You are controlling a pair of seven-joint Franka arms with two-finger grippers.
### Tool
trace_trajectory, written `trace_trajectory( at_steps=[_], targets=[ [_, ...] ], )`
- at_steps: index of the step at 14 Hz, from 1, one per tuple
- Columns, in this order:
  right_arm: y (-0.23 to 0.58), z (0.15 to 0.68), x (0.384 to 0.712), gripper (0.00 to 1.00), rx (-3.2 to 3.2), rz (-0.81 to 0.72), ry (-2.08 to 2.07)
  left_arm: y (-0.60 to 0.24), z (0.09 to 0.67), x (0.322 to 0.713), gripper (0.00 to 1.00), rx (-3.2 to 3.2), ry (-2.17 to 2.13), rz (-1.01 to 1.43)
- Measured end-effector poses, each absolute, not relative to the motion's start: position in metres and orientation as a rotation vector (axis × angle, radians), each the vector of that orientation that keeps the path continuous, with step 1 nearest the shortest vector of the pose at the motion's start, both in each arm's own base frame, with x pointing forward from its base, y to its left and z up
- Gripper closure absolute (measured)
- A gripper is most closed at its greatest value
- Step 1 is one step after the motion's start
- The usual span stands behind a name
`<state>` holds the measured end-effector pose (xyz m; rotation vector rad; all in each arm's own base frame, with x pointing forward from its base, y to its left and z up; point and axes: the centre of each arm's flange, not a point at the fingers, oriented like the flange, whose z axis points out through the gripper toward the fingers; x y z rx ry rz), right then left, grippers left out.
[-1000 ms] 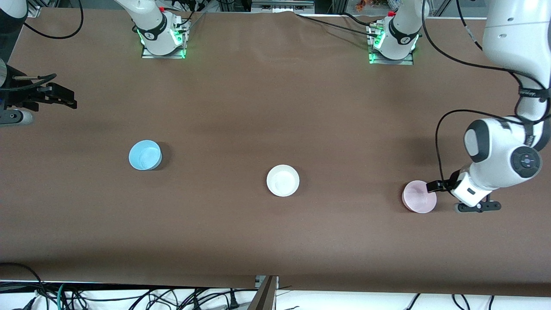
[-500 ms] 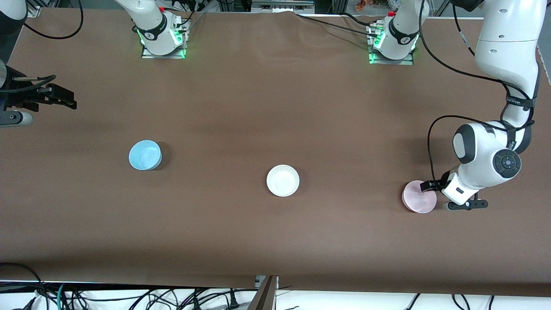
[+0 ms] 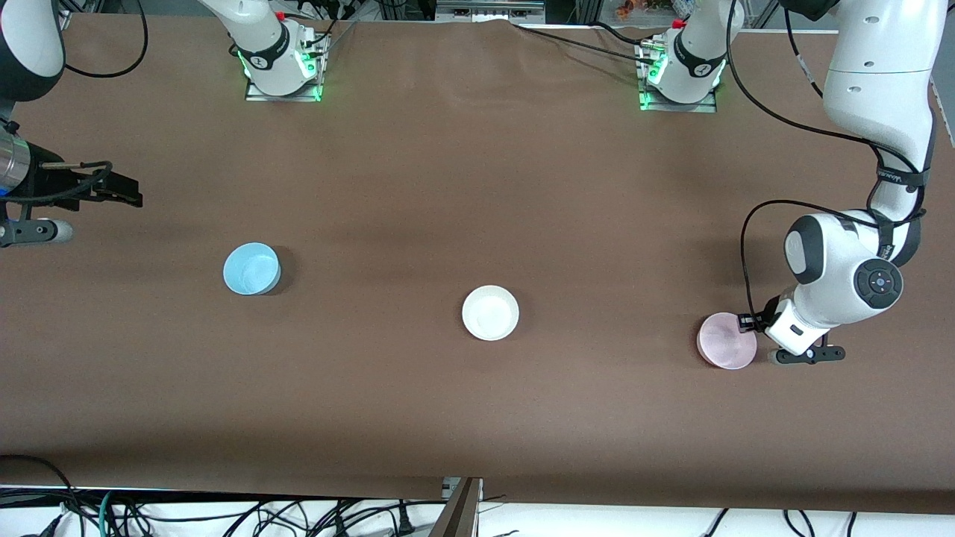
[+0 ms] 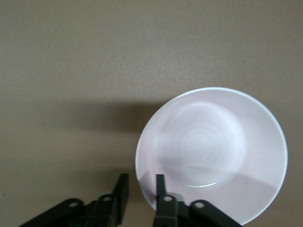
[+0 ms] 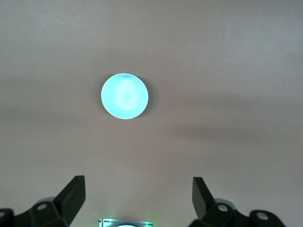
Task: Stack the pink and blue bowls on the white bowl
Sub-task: 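Carry the pink bowl toward the white bowl while the right gripper reaches the blue bowl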
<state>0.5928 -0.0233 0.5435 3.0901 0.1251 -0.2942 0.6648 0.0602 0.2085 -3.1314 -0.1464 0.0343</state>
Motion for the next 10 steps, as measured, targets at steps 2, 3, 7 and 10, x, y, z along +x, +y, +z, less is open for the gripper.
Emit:
trace_trajectory(
  at_steps=[2, 3, 7, 10],
  targets=[
    [-0.026, 0.53, 0.598, 0.0, 3.087, -0.327, 0.118, 0.06, 0.209, 0.665, 0.96, -3.133, -0.147, 0.03],
    [-0.027, 0.52, 0.602, 0.0, 3.085, -0.342, 0.116, 0.059, 0.212, 0.666, 0.97, -3.135, -0.146, 0.023],
    [-0.035, 0.462, 0.63, 0.0, 3.079, -0.342, 0.102, 0.058, 0.223, 0.673, 0.97, -3.145, -0.164, -0.015],
    [-0.054, 0.409, 0.645, 0.0, 3.081, -0.369, 0.06, 0.046, 0.25, 0.681, 0.97, -3.216, -0.236, -0.009]
  ],
)
